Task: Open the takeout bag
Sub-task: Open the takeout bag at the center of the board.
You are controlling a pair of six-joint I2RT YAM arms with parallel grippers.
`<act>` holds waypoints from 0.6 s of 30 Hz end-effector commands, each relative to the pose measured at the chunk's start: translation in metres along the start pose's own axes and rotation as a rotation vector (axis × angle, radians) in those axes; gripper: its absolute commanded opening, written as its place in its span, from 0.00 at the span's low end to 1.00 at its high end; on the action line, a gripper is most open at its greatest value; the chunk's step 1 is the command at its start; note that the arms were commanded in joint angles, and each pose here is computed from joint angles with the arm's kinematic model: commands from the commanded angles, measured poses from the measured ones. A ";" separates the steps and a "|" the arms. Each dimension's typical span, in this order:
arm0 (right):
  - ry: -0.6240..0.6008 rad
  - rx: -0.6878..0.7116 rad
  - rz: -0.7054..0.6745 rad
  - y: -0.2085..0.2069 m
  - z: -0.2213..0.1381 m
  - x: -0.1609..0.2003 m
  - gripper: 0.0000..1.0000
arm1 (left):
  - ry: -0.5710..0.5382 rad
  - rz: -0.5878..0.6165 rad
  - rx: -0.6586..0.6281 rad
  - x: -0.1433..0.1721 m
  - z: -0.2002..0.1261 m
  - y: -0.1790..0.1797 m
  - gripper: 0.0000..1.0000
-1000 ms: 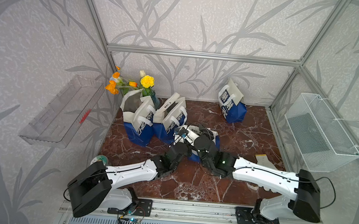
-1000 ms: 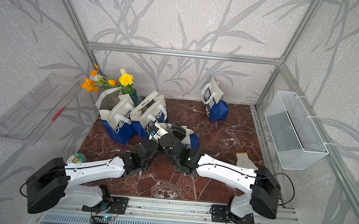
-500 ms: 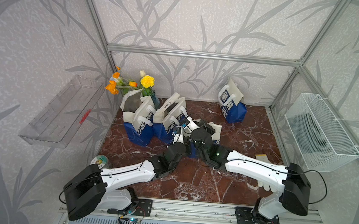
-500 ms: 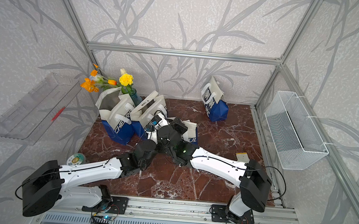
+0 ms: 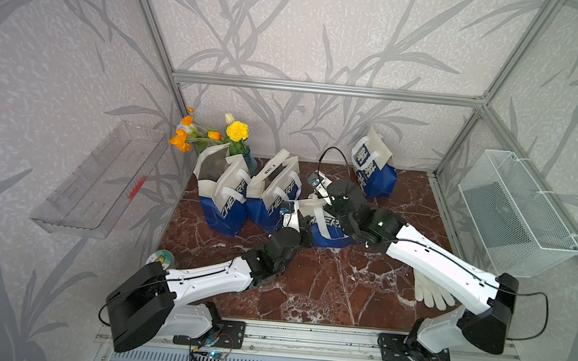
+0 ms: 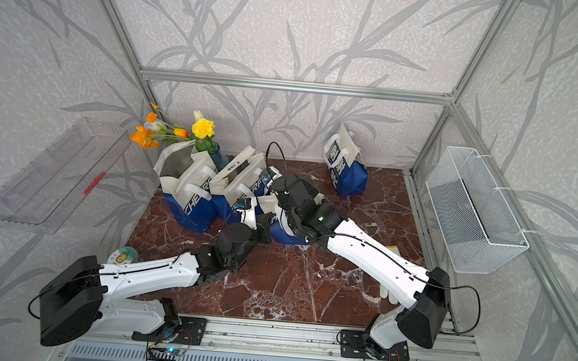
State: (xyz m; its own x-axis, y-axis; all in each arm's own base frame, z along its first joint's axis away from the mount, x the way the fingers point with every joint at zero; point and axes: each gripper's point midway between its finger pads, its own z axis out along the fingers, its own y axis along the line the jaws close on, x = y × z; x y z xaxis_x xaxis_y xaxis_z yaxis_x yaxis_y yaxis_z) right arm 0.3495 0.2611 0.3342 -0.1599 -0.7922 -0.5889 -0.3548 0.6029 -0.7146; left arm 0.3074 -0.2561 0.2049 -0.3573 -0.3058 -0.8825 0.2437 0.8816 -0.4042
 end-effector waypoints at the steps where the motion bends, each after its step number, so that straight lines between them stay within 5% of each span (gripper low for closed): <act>1: -0.031 0.208 0.164 -0.091 -0.035 -0.013 0.00 | 0.227 0.203 -0.211 0.068 -0.003 0.060 0.00; 18: -0.004 0.131 0.161 -0.093 -0.030 -0.034 0.00 | 0.305 0.353 -0.298 0.082 -0.001 0.070 0.00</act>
State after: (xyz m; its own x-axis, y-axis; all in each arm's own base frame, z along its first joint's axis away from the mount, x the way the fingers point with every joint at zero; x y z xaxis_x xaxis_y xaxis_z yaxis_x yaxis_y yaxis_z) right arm 0.3572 0.2597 0.3574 -0.2085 -0.8286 -0.5196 -0.3995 0.5571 -0.7280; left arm 0.3155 -0.2581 0.1820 -0.3848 -0.1545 -0.9100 0.1914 0.9511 -0.2424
